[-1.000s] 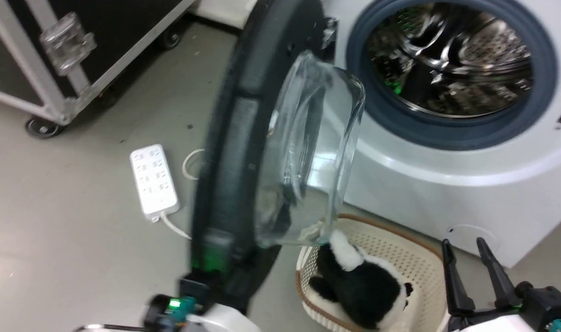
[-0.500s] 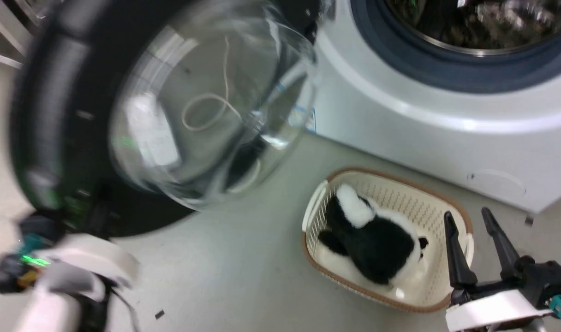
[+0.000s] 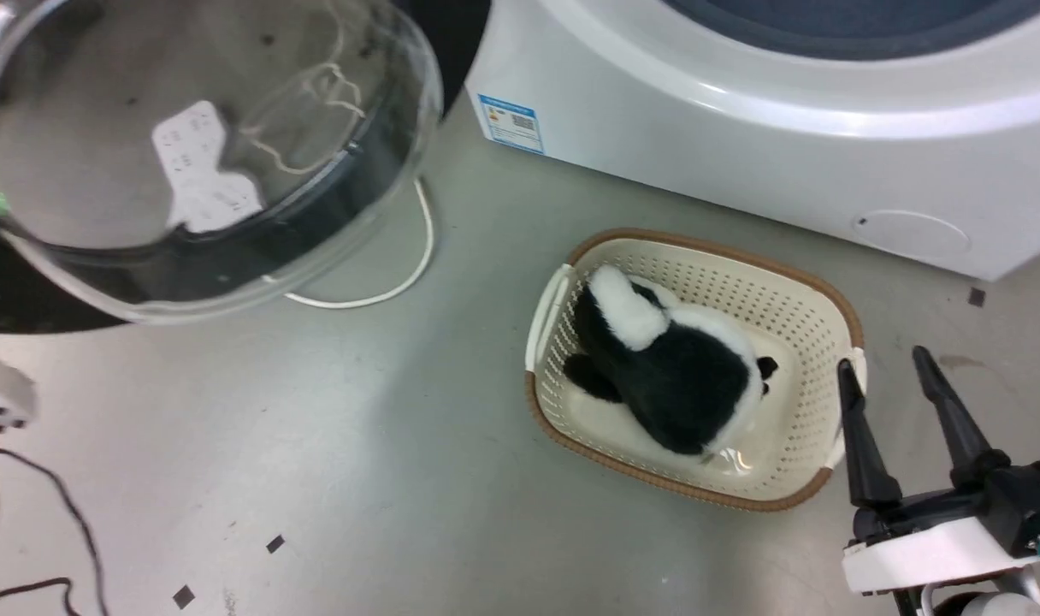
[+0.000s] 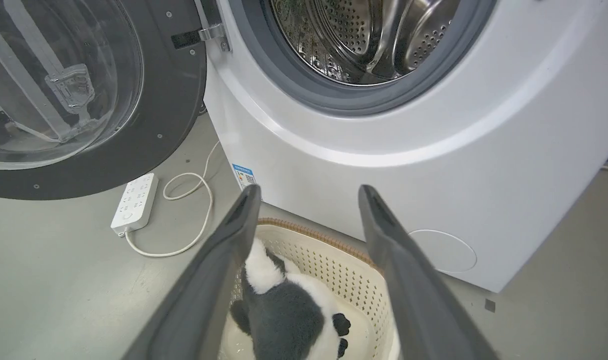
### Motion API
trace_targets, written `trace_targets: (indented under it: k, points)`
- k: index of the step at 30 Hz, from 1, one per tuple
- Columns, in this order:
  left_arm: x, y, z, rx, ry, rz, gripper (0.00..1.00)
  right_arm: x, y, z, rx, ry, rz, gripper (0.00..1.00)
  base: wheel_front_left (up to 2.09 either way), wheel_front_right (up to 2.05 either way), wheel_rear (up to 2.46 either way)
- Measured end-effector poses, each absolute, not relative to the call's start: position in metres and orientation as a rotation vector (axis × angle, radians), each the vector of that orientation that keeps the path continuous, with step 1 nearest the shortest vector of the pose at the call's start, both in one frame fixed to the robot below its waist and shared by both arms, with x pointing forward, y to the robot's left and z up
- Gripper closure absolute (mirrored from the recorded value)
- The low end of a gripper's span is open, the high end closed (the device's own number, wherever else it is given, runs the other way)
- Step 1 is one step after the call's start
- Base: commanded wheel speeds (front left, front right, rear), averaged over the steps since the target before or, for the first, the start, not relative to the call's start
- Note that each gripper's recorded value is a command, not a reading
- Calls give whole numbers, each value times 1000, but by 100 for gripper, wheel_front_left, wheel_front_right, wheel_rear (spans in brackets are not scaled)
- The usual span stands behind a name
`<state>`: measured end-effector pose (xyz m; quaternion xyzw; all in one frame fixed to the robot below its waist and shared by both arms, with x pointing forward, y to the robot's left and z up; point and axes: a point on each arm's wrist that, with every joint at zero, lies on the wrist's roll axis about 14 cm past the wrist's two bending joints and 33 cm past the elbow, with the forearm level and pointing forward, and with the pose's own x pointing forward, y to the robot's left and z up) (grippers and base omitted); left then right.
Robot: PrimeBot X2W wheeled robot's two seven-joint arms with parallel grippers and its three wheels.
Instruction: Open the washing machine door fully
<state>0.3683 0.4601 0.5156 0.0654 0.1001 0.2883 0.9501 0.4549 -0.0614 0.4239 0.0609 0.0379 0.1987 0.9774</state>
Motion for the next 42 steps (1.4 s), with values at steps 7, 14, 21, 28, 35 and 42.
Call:
trace_targets:
  k: [7,14,21,28,35,42]
  points:
    - [374,474,516,138,142,605,100,454,-69,426,112,71,382,0,0,0,0]
    - [374,460,531,157,50,555,100,452,-71,443,103,34,374,0,0,0,0]
    - [369,384,559,71,-136,407,100,444,-89,498,84,-97,319,0,0,0,0]
    - [356,307,568,-20,-223,269,100,420,-119,539,56,-198,245,0,0,0,0]
    - [353,223,548,-75,-186,81,100,382,-160,546,72,-205,135,0,0,0,0]
    - [348,176,530,-108,-136,-5,0,362,-176,541,77,-190,87,0,0,0,0]
